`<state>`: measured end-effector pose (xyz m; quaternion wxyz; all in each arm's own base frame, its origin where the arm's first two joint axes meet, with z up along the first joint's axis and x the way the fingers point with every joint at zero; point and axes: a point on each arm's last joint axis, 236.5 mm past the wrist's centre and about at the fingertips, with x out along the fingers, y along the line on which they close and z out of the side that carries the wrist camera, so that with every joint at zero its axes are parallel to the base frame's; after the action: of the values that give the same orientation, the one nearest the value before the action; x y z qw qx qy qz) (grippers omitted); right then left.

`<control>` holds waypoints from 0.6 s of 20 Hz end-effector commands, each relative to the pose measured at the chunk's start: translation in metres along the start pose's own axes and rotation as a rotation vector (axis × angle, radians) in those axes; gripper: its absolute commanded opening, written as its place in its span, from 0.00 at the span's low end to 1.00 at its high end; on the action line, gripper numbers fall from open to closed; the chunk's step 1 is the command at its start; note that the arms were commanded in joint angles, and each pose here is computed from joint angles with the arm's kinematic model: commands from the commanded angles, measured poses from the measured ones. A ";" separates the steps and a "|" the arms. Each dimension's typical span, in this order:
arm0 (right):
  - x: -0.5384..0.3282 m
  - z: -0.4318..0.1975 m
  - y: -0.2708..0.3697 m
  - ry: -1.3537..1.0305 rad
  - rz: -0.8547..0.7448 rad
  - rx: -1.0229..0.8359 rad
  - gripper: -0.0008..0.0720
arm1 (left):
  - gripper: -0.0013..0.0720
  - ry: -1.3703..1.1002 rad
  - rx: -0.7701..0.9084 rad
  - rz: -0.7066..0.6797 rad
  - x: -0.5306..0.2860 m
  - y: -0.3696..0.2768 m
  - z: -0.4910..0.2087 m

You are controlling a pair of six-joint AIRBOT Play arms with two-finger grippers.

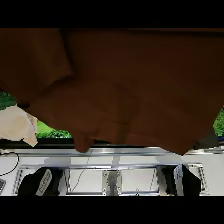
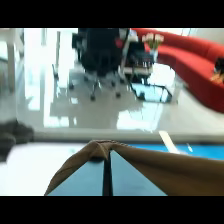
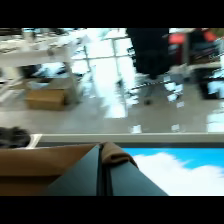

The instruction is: Fold the shirts.

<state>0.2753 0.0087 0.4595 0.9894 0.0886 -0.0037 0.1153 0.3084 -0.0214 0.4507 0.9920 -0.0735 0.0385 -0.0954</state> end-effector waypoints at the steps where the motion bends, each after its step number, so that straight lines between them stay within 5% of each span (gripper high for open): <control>1: 0.059 -0.046 -0.014 0.171 0.222 0.183 0.05 | 0.03 0.225 -0.153 -0.068 0.058 0.017 -0.059; 6: 0.174 -0.270 -0.058 0.793 0.075 0.102 0.05 | 0.03 0.603 -0.251 -0.053 0.182 0.066 -0.212; 12: 0.249 -0.403 -0.116 0.895 -0.116 0.218 0.05 | 0.03 0.824 -0.400 0.058 0.263 0.112 -0.377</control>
<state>0.5061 0.0315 0.1118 0.8877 0.1344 0.4202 0.1320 0.5289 -0.0195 0.1199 0.8853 -0.1965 0.4077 -0.1068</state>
